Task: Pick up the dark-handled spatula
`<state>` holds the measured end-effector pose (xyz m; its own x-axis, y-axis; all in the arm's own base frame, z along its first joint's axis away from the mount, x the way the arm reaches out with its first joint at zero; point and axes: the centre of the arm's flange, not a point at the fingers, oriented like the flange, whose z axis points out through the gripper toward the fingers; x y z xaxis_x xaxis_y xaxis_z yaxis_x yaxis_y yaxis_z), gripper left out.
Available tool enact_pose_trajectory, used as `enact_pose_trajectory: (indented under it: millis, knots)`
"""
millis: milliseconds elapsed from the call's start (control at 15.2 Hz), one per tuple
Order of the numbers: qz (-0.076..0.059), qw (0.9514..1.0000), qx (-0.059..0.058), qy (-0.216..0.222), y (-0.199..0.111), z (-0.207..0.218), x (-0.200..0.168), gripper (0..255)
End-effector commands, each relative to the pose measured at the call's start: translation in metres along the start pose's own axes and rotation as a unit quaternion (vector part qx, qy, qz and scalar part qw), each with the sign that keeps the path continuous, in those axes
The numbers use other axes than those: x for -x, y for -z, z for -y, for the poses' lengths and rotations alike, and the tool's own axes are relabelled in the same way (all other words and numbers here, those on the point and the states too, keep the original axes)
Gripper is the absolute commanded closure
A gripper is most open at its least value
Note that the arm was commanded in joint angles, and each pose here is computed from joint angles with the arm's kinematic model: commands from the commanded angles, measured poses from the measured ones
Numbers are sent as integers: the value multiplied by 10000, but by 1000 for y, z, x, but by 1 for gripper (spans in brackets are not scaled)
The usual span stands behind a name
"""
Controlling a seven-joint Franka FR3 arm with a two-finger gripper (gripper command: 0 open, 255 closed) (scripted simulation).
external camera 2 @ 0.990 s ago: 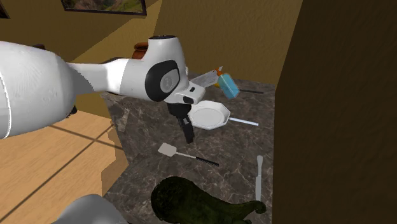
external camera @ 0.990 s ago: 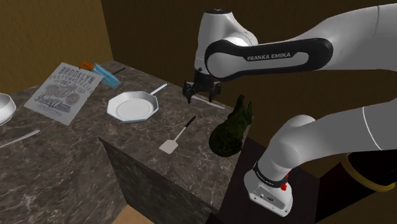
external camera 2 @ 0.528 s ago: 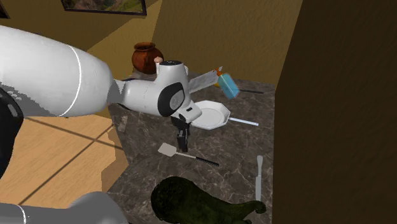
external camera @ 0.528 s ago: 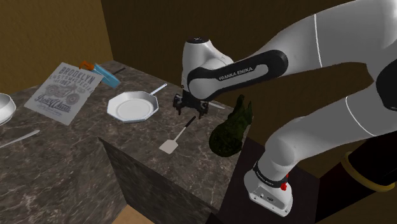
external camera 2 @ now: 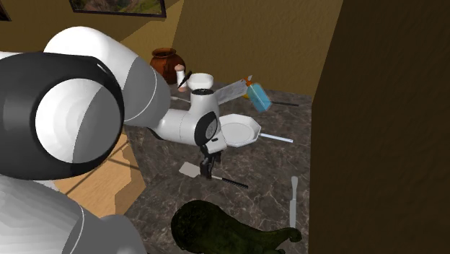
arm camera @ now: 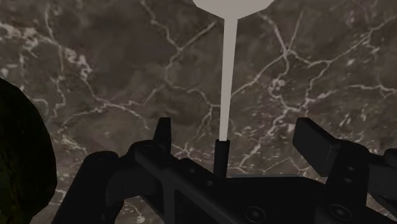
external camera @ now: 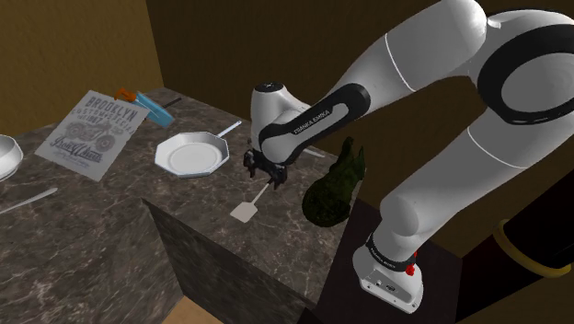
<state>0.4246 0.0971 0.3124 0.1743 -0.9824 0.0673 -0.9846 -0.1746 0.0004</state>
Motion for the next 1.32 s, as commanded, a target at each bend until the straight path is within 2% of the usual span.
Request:
enact_pose_trajectory:
  millis: [0, 198, 330, 396, 990, 1254]
  knots:
    - [5, 10000, -2, -31, -12, 1, 2, 0]
    - [5, 10000, -2, -31, -31, 1, 3, 0]
    - [5, 10000, -2, -31, -31, 1, 3, 0]
    - [5, 10000, -2, -31, -31, 1, 3, 255]
    - [5, 10000, -2, -31, -31, 1, 3, 255]
    - [5, 10000, -2, -31, -10, 1, 2, 255]
